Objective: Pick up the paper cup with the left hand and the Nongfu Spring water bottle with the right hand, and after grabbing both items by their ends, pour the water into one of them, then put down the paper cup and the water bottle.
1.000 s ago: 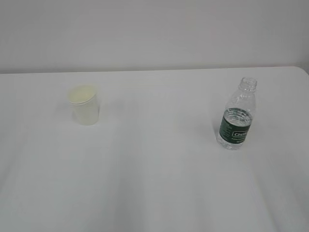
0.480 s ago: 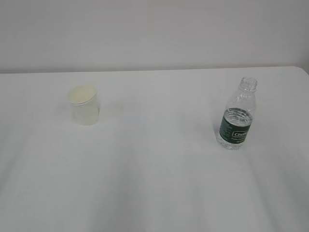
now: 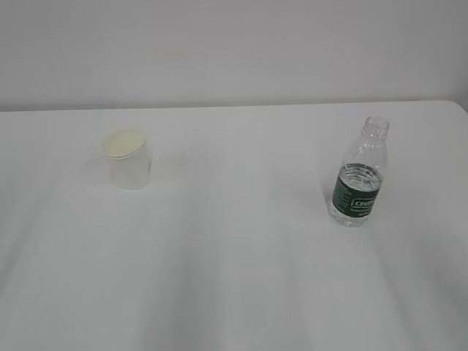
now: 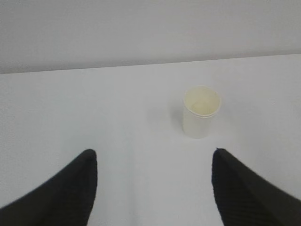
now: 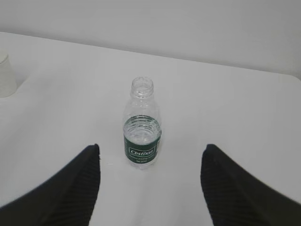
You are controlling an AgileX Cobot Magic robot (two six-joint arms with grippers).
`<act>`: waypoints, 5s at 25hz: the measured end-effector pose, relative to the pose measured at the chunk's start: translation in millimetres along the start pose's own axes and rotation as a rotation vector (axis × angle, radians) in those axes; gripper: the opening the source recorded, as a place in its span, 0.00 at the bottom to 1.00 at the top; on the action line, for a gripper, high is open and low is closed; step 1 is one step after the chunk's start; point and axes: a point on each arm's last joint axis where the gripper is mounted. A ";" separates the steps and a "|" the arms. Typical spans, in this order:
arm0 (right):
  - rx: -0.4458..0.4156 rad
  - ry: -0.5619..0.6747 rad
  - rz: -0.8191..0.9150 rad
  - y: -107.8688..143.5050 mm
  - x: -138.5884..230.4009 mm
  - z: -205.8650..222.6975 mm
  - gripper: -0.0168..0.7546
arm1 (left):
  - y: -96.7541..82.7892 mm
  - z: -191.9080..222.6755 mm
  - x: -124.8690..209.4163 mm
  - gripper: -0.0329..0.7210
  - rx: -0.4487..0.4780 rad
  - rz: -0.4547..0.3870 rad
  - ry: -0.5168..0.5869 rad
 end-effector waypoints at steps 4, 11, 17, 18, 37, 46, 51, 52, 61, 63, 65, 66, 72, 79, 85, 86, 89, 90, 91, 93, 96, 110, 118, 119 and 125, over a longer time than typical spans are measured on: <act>0.002 0.010 -0.001 -0.5 -1.9 11.9 0.67 | 0.6 8.8 -2.0 0.76 -0.005 0.012 -0.005; 0.001 0.005 0.021 -0.7 -5.3 30.5 0.67 | -1.7 34.7 13.3 0.76 0.012 -0.013 0.086; 0.002 -0.018 0.037 -1.2 -8.4 42.4 0.67 | -1.7 51.6 16.4 0.76 0.006 -0.006 0.037; 0.003 -0.026 0.038 -1.3 -9.2 43.6 0.67 | -1.5 54.3 16.3 0.76 0.002 0.013 0.030; 0.036 -0.063 0.049 -5.8 22.8 89.6 0.67 | -5.0 116.3 52.5 0.75 0.011 -0.005 0.099; 0.046 -0.076 0.111 -7.6 57.1 103.3 0.67 | -4.7 105.9 84.9 0.74 -0.032 -0.099 -0.036; -0.017 -0.132 0.096 -2.3 77.4 100.6 0.67 | -13.1 99.6 100.0 0.71 0.002 -0.108 -0.039; -0.029 -0.130 0.088 -1.2 82.9 100.3 0.67 | -16.7 97.6 104.0 0.71 0.019 -0.103 -0.038; -0.095 -0.151 0.087 4.4 104.3 104.3 0.67 | -27.2 76.7 142.1 0.70 0.073 -0.073 -0.012; -0.107 -0.161 0.087 5.4 107.7 104.3 0.67 | -28.5 76.4 141.4 0.69 0.088 -0.056 -0.023; -0.122 -0.172 0.085 6.6 110.3 105.2 0.67 | -31.2 75.8 139.8 0.69 0.119 -0.027 -0.045; -0.126 -0.173 0.087 7.0 112.3 105.2 0.67 | -32.6 75.6 138.7 0.69 0.134 -0.012 -0.057; -0.140 -0.136 0.103 8.0 126.0 113.5 0.67 | -35.8 75.8 136.5 0.69 0.167 0.017 -0.087; -0.136 -0.030 0.111 7.9 143.0 121.6 0.67 | -38.9 82.3 139.4 0.69 0.190 0.031 -0.091; -0.138 -0.031 0.110 8.0 142.8 122.1 0.67 | -41.3 92.8 146.2 0.69 0.201 0.021 -0.086; -0.138 -0.032 0.110 8.0 142.7 122.1 0.67 | -41.8 95.0 147.2 0.69 0.203 0.018 -0.094; -0.138 -0.032 0.110 8.0 142.7 122.1 0.67 | -43.2 101.7 152.0 0.69 0.208 0.010 -0.094; -0.138 -0.032 0.110 8.0 142.7 122.1 0.67 | -43.7 104.8 154.9 0.69 0.209 0.010 -0.074; -0.138 -0.034 0.110 8.0 142.6 122.1 0.67 | -44.1 107.8 157.0 0.69 0.210 0.009 -0.060; -0.138 -0.031 0.110 8.0 142.9 122.3 0.67 | -43.9 111.4 160.7 0.69 0.202 0.003 -0.036; -0.138 -0.032 0.108 8.0 142.9 122.3 0.67 | -43.5 112.9 164.1 0.69 0.195 0.000 -0.015; -0.137 -0.007 -0.032 7.7 145.9 140.3 0.67 | -42.0 113.3 164.0 0.69 0.179 -0.008 -0.018; -0.137 -0.005 -0.013 7.5 145.1 148.8 0.69 | -42.0 113.3 164.0 0.69 0.179 -0.008 -0.018; -0.137 -0.011 -0.012 7.5 143.8 150.6 0.70 | -42.0 113.3 164.0 0.69 0.179 -0.008 -0.018; -0.137 0.012 0.034 7.2 146.8 164.1 0.72 | -42.0 113.3 164.0 0.69 0.179 -0.008 -0.018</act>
Point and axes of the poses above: a point on each arm's last joint axis where the gripper is mounted, z pointing out along that axis toward the gripper, y along the wrist's bending axis when the last joint is at zero, x = y × z, and after that the axes turned 8 degrees about z, right-handed
